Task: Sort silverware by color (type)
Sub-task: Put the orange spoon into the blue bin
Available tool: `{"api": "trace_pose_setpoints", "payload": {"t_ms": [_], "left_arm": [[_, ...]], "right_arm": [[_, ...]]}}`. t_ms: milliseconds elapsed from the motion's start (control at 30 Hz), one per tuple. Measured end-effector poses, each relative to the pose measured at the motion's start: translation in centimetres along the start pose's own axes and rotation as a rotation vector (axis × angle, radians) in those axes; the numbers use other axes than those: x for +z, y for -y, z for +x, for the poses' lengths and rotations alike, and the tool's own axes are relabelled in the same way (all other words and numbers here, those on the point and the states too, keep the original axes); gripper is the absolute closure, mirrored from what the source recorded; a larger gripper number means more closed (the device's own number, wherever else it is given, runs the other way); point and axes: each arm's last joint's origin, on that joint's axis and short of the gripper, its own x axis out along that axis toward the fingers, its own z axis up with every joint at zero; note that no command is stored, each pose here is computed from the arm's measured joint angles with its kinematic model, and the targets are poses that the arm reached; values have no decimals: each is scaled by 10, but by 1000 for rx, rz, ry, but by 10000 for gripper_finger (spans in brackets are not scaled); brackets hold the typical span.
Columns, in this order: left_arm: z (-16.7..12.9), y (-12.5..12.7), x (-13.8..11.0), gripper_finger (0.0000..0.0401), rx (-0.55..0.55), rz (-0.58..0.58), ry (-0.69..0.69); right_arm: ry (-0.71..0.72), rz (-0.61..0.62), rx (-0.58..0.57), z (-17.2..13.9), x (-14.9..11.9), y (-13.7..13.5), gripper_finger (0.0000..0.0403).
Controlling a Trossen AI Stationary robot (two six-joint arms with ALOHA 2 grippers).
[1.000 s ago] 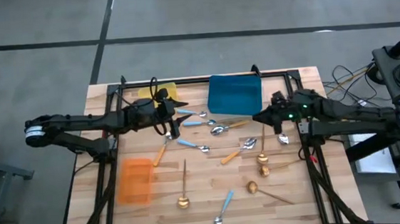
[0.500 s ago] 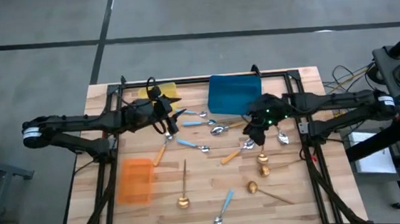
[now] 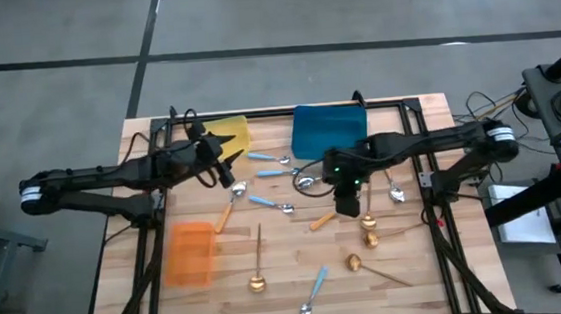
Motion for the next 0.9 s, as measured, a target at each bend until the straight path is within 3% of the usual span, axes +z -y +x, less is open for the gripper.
{"api": "trace_pose_setpoints", "payload": {"t_ms": [333, 600, 900], "left_arm": [[-34, -14, -8, 207, 19, -73, 151], [-46, -19, -14, 207, 24, -100, 202], [-48, -20, -15, 207, 26, -96, 209]], "right_arm": [[-156, -155, -13, 35, 29, -8, 333], [-253, -269, -90, 67, 30, -18, 333], [-312, -258, -140, 93, 27, -18, 333]]}}
